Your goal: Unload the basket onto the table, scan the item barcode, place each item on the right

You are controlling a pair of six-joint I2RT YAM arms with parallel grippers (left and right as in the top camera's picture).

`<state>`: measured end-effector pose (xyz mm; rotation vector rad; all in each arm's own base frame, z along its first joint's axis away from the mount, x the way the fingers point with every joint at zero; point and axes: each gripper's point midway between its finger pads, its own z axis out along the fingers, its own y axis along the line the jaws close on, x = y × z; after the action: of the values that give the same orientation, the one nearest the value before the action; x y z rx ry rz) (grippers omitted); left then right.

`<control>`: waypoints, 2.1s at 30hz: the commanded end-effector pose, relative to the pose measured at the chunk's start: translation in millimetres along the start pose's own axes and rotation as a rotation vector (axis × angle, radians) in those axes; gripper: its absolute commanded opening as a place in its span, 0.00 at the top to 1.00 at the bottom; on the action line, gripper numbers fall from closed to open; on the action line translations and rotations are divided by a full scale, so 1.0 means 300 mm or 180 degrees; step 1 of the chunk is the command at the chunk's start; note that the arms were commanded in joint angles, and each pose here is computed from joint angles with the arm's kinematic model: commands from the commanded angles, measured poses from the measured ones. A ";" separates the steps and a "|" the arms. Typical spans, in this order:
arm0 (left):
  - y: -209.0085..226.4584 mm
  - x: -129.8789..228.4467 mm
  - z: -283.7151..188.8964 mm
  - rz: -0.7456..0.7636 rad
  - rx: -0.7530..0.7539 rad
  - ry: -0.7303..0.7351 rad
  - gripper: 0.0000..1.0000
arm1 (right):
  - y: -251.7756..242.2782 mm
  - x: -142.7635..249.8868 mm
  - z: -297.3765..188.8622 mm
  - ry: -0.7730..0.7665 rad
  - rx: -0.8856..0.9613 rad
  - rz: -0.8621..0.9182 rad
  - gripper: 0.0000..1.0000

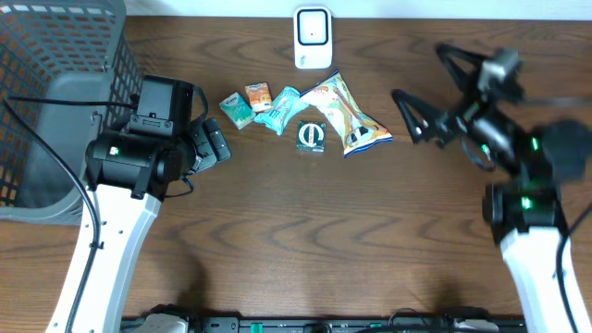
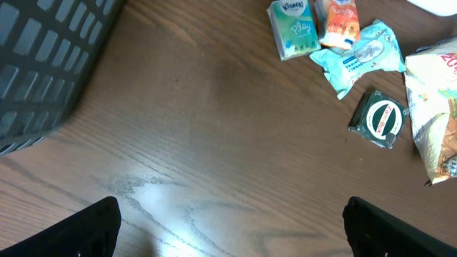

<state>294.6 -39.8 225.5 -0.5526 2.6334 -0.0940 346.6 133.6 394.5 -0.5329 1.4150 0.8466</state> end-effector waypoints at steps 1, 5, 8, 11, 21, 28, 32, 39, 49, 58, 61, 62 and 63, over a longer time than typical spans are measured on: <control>0.009 -0.006 -0.006 -0.0018 -0.0025 -0.0027 0.02 | 0.036 0.008 0.079 0.0188 -0.0373 0.0001 0.01; 0.009 -0.006 -0.006 -0.0018 -0.0025 -0.0027 0.02 | 0.007 0.057 0.160 0.0435 -0.0354 -0.0086 0.01; 0.009 -0.006 -0.006 -0.0018 -0.0025 -0.0027 0.03 | -0.064 0.103 0.200 0.0658 0.0130 -0.0220 0.01; 0.009 -0.006 -0.006 -0.0018 -0.0025 -0.0027 0.02 | -0.129 0.168 0.226 0.1057 0.0699 -0.0606 0.01; 0.009 -0.006 -0.006 -0.0018 -0.0025 -0.0027 0.02 | -0.239 0.427 0.253 0.2421 0.1126 -0.0713 0.01; 0.009 -0.006 -0.006 -0.0018 -0.0025 -0.0027 0.02 | -0.281 0.580 0.265 0.3158 0.1032 -0.0365 0.01; 0.009 -0.006 -0.006 -0.0018 -0.0025 -0.0027 0.02 | -0.259 0.609 0.272 0.3233 0.0937 -0.0313 0.01; 0.009 -0.006 -0.006 -0.0018 -0.0025 -0.0027 0.02 | -0.199 0.613 0.289 0.3171 0.0634 -0.0142 0.01; 0.009 -0.006 -0.006 -0.0018 -0.0025 -0.0027 0.02 | -0.200 0.615 0.285 0.3186 0.0637 -0.0134 0.01; 0.009 -0.006 -0.006 -0.0018 -0.0025 -0.0027 0.02 | -0.293 0.603 0.291 0.3043 0.0944 -0.0036 0.01; 0.009 -0.006 -0.006 -0.0018 -0.0025 -0.0027 0.02 | -0.359 0.619 0.276 0.3020 0.1257 0.0178 0.01; 0.009 -0.006 -0.006 -0.0018 -0.0025 -0.0027 0.02 | -0.376 0.632 0.272 0.3035 0.1315 0.0227 0.01; 0.009 -0.006 -0.006 -0.0018 -0.0025 -0.0027 0.02 | -0.390 0.644 0.268 0.3046 0.1349 0.0268 0.01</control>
<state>294.6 -39.8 225.5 -0.5526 2.6334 -0.0940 463.7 175.7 209.3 -0.7150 2.3639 0.3263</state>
